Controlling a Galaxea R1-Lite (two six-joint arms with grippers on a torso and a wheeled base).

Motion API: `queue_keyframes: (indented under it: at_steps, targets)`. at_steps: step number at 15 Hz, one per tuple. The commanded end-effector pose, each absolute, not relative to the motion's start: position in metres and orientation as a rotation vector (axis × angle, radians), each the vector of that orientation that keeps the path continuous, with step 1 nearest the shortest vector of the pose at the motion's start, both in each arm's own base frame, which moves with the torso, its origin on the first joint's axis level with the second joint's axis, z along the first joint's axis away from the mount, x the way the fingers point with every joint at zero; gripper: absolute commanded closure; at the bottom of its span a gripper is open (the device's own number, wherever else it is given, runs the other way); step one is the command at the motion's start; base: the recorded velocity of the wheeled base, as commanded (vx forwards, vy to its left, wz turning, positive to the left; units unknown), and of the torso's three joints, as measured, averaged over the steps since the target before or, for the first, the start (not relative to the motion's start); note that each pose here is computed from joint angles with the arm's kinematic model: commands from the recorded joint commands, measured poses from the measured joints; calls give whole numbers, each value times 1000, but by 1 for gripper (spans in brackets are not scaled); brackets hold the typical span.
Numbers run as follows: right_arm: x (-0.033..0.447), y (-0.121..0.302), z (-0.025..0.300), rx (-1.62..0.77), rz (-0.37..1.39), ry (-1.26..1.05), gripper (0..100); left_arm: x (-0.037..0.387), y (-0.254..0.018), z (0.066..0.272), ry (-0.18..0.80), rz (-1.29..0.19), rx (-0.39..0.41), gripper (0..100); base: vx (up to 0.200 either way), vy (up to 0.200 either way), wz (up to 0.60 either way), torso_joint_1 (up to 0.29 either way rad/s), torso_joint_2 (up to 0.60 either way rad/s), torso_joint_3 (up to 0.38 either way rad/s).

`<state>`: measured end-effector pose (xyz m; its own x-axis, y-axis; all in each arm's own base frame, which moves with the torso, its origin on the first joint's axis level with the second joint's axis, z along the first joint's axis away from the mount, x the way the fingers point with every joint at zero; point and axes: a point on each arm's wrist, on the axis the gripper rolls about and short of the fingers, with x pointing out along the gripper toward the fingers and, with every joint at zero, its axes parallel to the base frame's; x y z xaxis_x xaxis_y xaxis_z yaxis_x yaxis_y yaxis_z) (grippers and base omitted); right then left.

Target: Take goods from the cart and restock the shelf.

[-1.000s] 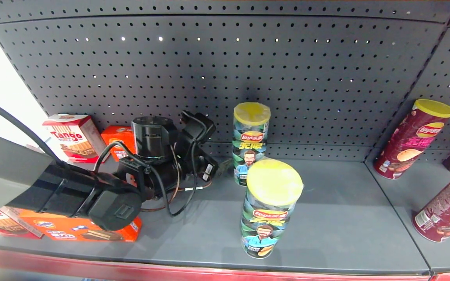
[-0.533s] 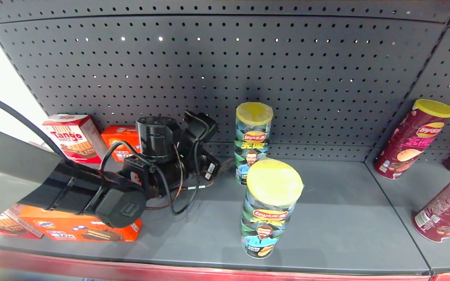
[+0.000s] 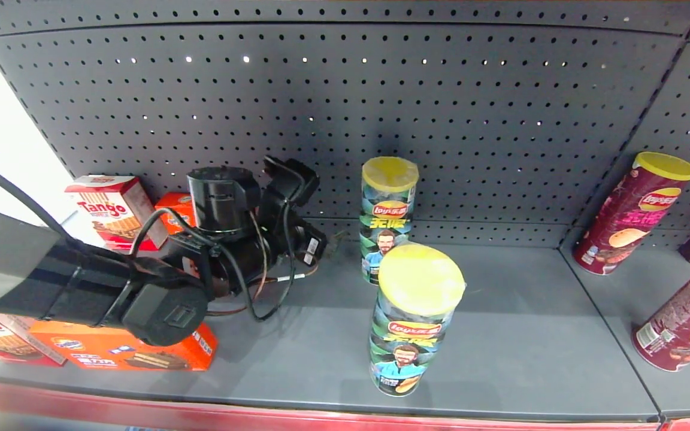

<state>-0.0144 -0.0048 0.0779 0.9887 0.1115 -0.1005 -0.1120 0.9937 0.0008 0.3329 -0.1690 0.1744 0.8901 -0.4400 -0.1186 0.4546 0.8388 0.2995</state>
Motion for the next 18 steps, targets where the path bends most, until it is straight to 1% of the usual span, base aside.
queue_keyframes:
  at_steps: [1,2,4,5,6,7,8,9,10,11,12,13,14,15,16,17,18]
  targets:
    - [-14,-5,78,-4,113,102,0,311,-155,213,-67,-435,245,0,0,0,0,0,0,0]
    - [-14,-5,78,-5,113,102,0,293,-151,225,-107,-441,207,0,0,0,0,0,0,0]
    - [-14,-5,78,-5,113,102,0,249,-147,243,-159,-432,173,0,0,0,0,0,0,0]
    - [-14,-5,78,-5,113,102,0,232,-135,243,-155,-390,158,0,0,0,0,0,0,0]
    - [-14,-5,78,-4,113,102,0,215,-124,238,-143,-382,157,0,0,0,0,0,0,0]
    - [-14,-5,78,-5,113,102,0,195,-117,238,-159,-413,148,0,0,0,0,0,0,0]
    - [-14,-5,78,-4,113,102,0,164,-100,244,-205,-442,134,0,0,0,0,0,0,0]
    - [-14,-5,78,-5,113,102,0,149,-92,245,-230,-443,125,0,0,0,0,0,0,0]
    - [-14,-5,78,-5,113,102,0,133,-83,240,-239,-445,121,0,0,0,0,0,0,0]
    - [-14,-5,78,-5,113,102,0,112,-68,233,-249,-438,115,0,0,0,0,0,0,0]
    - [-14,-5,78,-5,113,102,0,76,-41,211,-249,-404,93,0,0,0,0,0,0,0]
    - [-14,-5,78,-5,113,102,0,67,-33,201,-251,-371,93,0,0,0,0,0,0,0]
    - [-14,-5,78,-4,113,102,0,42,-15,174,-269,-306,103,0,0,0,0,0,0,0]
    - [-14,-5,78,-5,113,102,0,29,-9,155,-270,-274,111,0,0,0,0,0,0,0]
    - [-14,-5,78,-5,113,102,0,22,-6,151,-274,-241,116,0,0,0,0,0,0,0]
    - [-14,-5,78,-4,113,102,0,8,-4,132,-192,-210,135,0,0,0,0,0,0,0]
    - [-14,-5,78,-5,113,102,0,4,-4,126,-175,-205,140,0,0,0,0,0,0,0]
